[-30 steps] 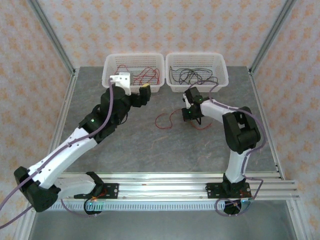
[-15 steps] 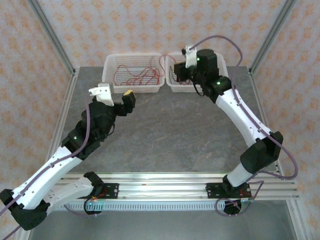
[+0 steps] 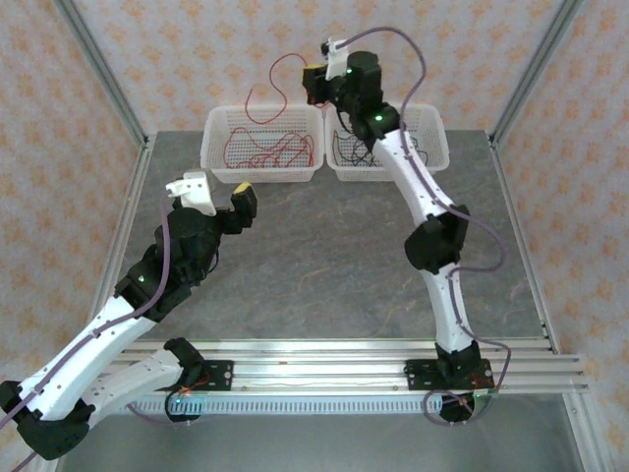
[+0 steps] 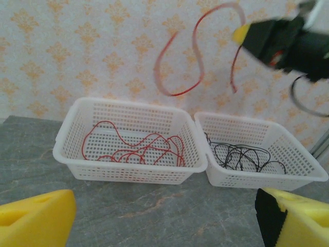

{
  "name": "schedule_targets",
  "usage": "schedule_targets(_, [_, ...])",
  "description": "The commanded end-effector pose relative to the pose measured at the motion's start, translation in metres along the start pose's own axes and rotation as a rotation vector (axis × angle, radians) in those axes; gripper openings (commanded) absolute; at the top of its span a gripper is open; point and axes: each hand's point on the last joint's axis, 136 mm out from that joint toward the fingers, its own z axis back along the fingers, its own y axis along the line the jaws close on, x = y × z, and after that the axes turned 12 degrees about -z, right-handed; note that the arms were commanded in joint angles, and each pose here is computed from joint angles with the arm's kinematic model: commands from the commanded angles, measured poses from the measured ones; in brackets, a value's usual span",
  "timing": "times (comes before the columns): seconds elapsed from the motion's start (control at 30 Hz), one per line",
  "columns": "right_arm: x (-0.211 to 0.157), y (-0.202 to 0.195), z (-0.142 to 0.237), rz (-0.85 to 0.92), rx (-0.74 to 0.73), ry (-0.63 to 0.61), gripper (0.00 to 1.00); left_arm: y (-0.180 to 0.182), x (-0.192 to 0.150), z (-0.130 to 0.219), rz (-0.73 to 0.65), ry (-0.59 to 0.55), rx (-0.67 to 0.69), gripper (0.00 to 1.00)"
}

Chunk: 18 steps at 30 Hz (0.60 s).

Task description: Untangle the cables

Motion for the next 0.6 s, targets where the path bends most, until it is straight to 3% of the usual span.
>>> schedule_targets(0.0, [-0.007, -0.001, -0.021, -0.020, 0.056, -0.057, 0.00, 0.007, -0.009, 0.002, -0.014, 0.019, 0.032, 0.91])
schedule_targets(0.23, [-0.090, -0.029, -0.080, -0.059, 0.045, -0.068, 0.00, 0.008, -0.017, -0.002, -0.042, 0.037, 0.051, 0.90])
schedule_targets(0.4, [-0.141, -0.037, -0.101, -0.066, -0.002, -0.035, 0.02, 0.012, -0.025, -0.004, -0.044, 0.042, 0.079, 0.90])
schedule_targets(0.5, [-0.145, -0.041, -0.101, -0.041, -0.062, -0.028, 0.52, 0.021, -0.028, -0.004, -0.045, 0.023, 0.130, 0.91])
schedule_targets(0.57, [-0.136, -0.040, -0.097, -0.015, -0.093, -0.032, 0.98, 0.029, -0.031, -0.003, -0.053, 0.005, 0.171, 0.91])
